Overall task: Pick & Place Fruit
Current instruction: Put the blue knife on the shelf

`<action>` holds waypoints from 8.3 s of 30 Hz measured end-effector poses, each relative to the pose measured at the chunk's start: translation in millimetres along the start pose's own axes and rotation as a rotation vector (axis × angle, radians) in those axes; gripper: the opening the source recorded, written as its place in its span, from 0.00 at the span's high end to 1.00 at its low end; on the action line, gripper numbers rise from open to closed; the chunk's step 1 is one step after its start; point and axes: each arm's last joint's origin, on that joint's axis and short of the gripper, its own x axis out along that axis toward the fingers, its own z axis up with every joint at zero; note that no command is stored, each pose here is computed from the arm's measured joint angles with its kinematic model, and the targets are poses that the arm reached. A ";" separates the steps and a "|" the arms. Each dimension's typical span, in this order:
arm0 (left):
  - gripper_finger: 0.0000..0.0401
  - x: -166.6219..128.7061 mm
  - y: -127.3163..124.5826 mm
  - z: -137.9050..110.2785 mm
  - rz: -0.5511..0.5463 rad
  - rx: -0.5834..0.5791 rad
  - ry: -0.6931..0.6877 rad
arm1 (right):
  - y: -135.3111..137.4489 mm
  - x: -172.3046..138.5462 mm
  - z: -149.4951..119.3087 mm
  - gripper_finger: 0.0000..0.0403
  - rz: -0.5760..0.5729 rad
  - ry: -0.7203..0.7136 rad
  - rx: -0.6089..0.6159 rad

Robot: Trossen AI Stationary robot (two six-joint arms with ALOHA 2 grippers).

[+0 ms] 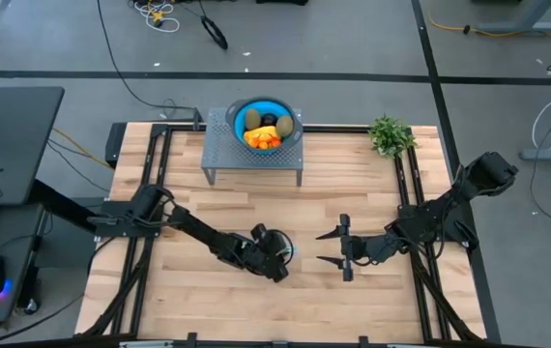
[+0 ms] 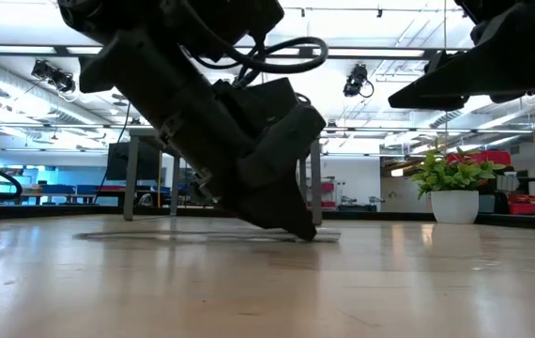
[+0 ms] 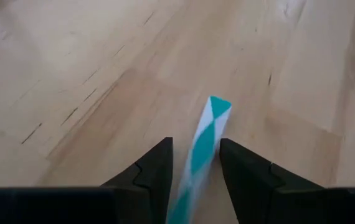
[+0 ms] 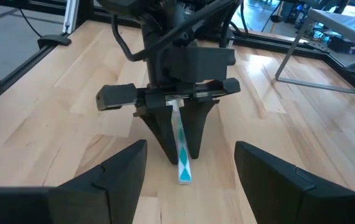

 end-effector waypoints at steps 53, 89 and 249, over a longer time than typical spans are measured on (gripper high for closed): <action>0.89 -53.1 -8.9 1.2 -0.022 0.422 0.074 | 0.0 0.0 -1.0 0.37 0.000 0.009 -0.005; 0.86 -88.8 -11.0 -34.8 -0.406 1.361 0.376 | -2.4 1.3 -0.8 0.37 -0.018 0.009 0.003; 0.88 -119.8 52.4 17.0 0.400 -0.830 0.563 | -38.9 20.3 3.0 0.37 0.101 -0.014 -0.298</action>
